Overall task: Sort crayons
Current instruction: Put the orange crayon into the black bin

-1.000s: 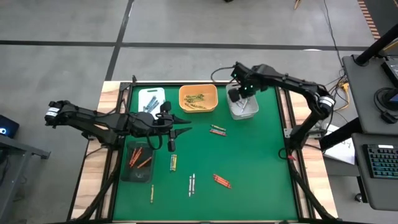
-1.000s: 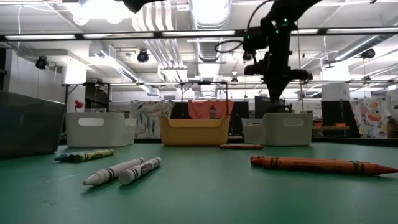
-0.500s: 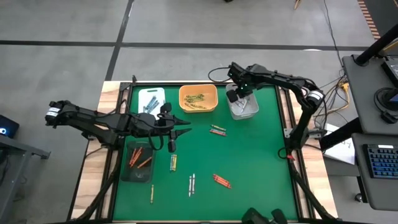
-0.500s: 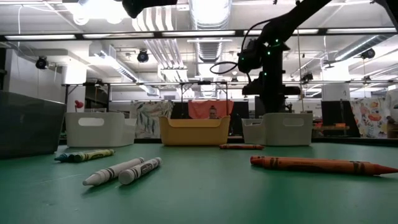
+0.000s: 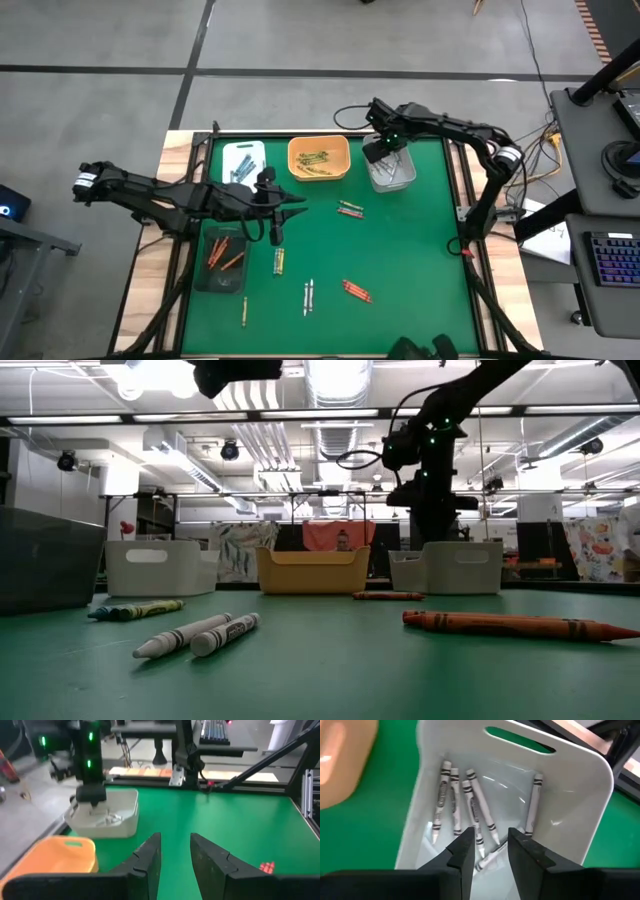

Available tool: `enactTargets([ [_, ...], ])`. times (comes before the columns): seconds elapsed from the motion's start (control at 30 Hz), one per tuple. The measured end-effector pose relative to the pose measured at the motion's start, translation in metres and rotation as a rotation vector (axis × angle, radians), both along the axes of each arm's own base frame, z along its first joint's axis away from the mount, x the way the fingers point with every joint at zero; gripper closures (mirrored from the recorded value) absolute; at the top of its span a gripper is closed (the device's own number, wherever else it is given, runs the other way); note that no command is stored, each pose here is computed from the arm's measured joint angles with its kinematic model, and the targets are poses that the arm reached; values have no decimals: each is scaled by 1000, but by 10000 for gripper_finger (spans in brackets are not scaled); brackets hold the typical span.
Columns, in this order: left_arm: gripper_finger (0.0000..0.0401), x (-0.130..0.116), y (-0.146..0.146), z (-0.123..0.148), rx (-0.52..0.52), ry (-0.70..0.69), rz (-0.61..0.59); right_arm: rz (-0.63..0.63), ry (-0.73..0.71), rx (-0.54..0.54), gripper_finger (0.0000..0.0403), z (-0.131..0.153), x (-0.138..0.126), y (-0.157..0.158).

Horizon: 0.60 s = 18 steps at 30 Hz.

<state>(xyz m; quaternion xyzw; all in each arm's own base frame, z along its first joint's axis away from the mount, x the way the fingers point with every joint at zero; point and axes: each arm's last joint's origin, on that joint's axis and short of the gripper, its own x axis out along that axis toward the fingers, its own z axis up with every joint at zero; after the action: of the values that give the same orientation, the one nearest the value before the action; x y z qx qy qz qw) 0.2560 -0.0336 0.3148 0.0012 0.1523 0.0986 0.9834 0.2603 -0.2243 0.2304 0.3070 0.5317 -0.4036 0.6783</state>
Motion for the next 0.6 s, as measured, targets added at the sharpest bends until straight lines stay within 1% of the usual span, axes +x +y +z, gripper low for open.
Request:
enactTargets([
  [0.2, 314, -3, 0, -7, -84, 58, 35, 77, -43, -41, 309, 20, 5, 19],
  [0.3, 314, -4, 1, -12, -129, 92, 58, 150, -68, -68, 313, 32, 10, 36],
  [0.43, 314, -1, -1, -19, -190, 126, 88, 253, -114, -107, 314, 46, 20, 66],
  [0.6, 314, 8, -7, -33, -228, 171, 101, 392, -194, -180, 314, 58, 35, 112],
])
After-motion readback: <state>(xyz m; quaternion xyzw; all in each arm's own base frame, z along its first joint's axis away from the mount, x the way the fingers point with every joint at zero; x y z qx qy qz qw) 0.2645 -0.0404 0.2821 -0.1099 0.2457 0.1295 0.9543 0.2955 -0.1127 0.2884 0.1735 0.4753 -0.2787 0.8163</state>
